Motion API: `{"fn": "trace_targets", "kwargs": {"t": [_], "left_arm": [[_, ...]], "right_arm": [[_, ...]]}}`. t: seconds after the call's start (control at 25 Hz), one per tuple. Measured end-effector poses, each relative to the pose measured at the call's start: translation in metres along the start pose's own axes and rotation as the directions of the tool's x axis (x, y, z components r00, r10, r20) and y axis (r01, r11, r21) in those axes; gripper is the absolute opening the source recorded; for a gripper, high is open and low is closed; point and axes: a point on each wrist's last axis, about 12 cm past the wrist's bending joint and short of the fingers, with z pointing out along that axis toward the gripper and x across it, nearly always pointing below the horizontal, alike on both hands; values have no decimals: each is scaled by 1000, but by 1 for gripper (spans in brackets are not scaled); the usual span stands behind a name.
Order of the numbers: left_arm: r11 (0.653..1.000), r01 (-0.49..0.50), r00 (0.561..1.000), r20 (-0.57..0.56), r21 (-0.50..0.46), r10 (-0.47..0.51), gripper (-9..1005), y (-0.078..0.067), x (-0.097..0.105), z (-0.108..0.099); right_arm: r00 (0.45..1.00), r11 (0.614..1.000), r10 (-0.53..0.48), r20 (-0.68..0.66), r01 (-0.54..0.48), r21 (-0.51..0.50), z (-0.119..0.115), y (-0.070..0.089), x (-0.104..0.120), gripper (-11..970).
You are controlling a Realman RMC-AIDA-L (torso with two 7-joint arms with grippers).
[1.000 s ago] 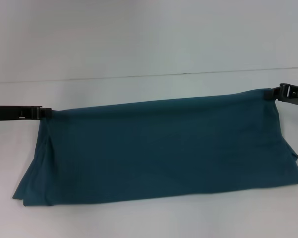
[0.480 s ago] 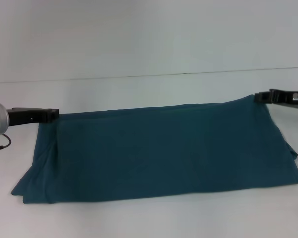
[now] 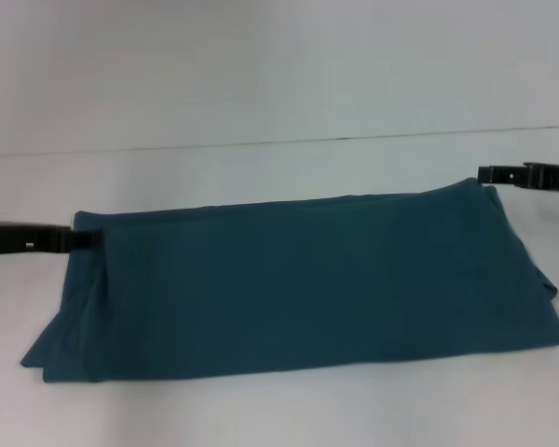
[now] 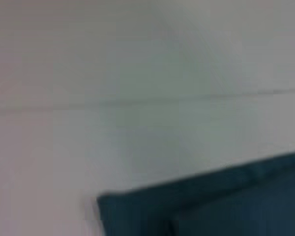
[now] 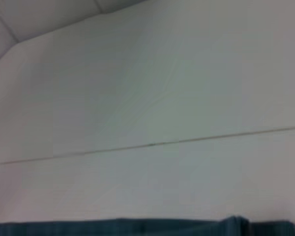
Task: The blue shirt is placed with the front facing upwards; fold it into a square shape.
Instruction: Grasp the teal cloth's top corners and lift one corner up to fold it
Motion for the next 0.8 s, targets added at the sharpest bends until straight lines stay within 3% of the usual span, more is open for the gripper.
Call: {"fn": "trace_targets", "kwargs": {"t": [0.04,0.12,0.36,0.6,0.8], "left_arm": [[1000,2,1000,-14,-4,-2,325,-2,2,-1],[999,17,999,-45,-29,-19,486,-5,5,-4],[997,28,990,-139,-65,-37,791,-17,6,6],[991,-6,979,-202,-136,-22,883,-28,4,19],[986,7,977,-211,-167,-42,878,-26,5,20]], "right_arm": [[1000,1000,1,-3,-1,-3,-3,-1,3,646],[1000,1000,7,-5,-7,1,-7,-3,8,766],[1000,1000,22,-19,-22,6,-9,-8,19,868],[999,1000,19,-25,-19,2,-7,-6,22,862],[999,1000,15,-30,-14,2,-7,-6,22,861]]}}
